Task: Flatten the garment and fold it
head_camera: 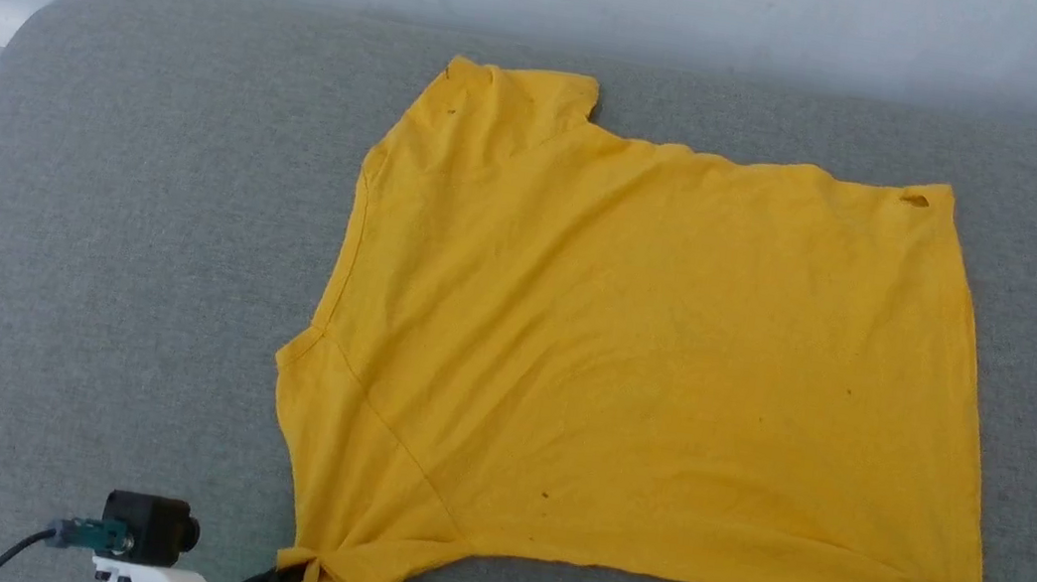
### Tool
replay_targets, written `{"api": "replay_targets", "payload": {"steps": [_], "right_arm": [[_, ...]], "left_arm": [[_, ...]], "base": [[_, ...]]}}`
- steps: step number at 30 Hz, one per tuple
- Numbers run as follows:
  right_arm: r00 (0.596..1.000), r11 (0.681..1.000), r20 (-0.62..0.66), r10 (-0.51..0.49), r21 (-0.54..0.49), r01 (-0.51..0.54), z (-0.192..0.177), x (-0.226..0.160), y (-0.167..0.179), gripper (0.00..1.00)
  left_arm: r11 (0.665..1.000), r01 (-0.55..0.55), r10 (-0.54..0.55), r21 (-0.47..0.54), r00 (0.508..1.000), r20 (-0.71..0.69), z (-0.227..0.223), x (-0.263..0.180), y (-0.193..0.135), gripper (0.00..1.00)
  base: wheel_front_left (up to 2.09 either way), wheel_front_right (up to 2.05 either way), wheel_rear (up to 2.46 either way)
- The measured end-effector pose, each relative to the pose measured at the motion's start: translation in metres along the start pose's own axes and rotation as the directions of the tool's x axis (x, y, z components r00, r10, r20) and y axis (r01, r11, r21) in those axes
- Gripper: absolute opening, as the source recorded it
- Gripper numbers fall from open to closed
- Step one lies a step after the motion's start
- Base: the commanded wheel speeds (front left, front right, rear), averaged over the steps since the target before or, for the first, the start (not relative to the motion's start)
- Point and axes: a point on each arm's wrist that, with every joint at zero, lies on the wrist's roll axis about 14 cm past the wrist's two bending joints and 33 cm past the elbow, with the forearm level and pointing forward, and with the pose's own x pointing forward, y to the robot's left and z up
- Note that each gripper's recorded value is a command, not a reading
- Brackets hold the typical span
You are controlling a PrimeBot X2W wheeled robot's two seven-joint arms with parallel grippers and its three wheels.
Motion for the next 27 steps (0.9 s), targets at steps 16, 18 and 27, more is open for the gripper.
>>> {"api": "replay_targets", "payload": {"steps": [16,18,27], "right_arm": [[0.917,1.000,0.398,0.020,-0.018,-0.014,0.036,-0.011,0.018,0.00],[0.899,1.000,0.436,0.023,-0.030,-0.011,0.048,-0.009,0.019,0.00],[0.875,0.995,0.482,0.055,-0.095,-0.010,0.095,0.015,0.023,0.00]], "left_arm": [[0.944,-0.071,-0.116,0.322,0.842,0.527,0.085,0.018,-0.046,0.00],[0.936,-0.083,-0.132,0.343,0.820,0.557,0.100,0.022,-0.051,0.00],[0.891,-0.124,-0.205,0.437,0.750,0.629,0.168,0.039,-0.060,0.00]], "base": [[0.00,0.00,0.00],[0.00,0.00,0.00],[0.00,0.00,0.00]]}}
